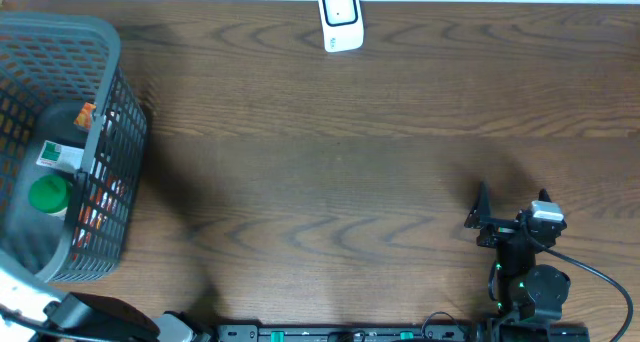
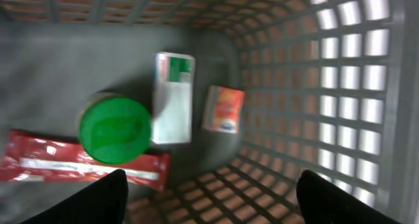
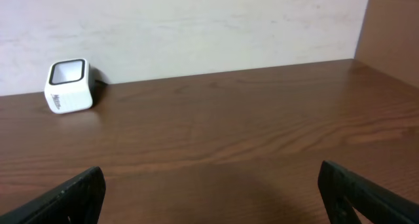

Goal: Scan the item barcode
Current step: 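Lower the left gripper and grasp the green-lidded jar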

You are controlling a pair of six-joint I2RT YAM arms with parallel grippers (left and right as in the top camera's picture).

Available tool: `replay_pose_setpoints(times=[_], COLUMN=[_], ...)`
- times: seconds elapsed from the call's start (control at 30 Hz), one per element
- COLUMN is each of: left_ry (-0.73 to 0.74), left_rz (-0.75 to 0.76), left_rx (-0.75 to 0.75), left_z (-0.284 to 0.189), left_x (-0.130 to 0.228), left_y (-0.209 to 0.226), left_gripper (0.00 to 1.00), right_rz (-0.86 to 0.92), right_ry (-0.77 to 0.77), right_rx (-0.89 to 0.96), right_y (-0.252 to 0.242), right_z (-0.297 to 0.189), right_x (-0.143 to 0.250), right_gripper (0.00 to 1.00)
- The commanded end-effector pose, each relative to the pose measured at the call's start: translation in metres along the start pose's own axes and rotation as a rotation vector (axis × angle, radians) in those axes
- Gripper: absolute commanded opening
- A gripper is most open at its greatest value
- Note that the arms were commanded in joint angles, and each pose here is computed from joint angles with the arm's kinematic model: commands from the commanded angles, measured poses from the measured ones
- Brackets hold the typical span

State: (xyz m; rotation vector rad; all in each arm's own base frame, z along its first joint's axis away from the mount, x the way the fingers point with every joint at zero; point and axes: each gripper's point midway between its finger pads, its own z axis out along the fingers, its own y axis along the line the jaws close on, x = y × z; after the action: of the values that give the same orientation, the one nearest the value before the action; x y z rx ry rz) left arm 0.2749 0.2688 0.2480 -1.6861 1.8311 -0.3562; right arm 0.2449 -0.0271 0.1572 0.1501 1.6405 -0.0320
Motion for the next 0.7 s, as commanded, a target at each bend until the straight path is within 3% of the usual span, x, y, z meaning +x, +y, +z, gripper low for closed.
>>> replay_pose_setpoints(times=[0.0,0.3,0.67], left_ry=[-0.088,-0.186,-0.039], left_rz=[0.050,0.197,0.199], left_rx=[-0.154,-0.343,-0.477], left_z=[0.007,0.016,0.073], left_x=[-0.006,0.008,0.023], left_y=[0.009,0.005,0.036], left_gripper=[0.83,0.83,0.83], right_rz=[-0.008,-0.008,-0.008], right_ry=[0.000,0.000,0.000], right_rx=[0.001,0.001,0.001], right_y=[-0.001,-0.001,-0.001], right_z=[0.000,0.000,0.000], right_x=[0.001,0.001,0.001], right_gripper=[0.99,0.99,0.99])
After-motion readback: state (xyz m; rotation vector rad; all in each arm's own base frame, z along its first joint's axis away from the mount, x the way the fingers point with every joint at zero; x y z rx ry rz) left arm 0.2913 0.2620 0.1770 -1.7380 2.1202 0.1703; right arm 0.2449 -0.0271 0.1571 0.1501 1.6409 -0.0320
